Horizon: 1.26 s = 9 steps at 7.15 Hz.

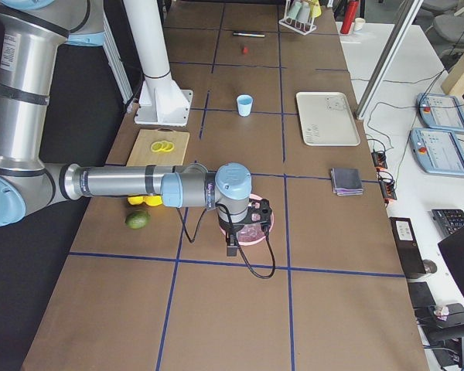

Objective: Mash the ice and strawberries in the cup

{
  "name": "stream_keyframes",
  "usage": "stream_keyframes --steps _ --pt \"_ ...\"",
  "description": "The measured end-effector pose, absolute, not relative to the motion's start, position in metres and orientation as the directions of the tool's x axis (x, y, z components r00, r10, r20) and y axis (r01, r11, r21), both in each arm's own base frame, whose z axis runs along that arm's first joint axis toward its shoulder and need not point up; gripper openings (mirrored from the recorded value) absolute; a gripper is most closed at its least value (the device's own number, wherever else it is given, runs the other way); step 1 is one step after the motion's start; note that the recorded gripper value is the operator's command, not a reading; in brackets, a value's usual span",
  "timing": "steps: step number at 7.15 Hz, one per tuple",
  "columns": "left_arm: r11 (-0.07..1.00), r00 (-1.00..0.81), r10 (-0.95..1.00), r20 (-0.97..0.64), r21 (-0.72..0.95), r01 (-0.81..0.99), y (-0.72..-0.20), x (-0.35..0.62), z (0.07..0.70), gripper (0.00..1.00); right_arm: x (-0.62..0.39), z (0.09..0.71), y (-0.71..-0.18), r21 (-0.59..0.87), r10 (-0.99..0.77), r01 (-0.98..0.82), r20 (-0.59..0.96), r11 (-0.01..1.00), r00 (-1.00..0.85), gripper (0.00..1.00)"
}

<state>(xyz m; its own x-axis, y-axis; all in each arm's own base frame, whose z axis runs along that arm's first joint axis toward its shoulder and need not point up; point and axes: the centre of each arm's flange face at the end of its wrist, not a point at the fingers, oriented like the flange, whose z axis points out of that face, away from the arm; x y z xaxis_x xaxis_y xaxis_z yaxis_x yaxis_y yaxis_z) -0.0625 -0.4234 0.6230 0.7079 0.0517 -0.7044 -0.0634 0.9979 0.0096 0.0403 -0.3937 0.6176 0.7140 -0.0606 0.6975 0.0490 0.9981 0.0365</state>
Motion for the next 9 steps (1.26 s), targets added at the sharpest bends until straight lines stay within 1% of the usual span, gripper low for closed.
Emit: stream_keyframes --steps 3,9 --pt "0.996 0.707 0.087 -0.702 0.044 -0.079 -0.423 -0.063 0.620 1.00 0.041 0.617 -0.393 0.038 -0.060 0.048 0.698 0.998 0.713 1.00" --pt "0.995 0.704 0.098 -0.704 0.056 -0.082 -0.413 -0.062 0.618 1.00 0.028 0.610 -0.393 0.070 -0.104 0.076 0.725 0.995 0.681 0.99"
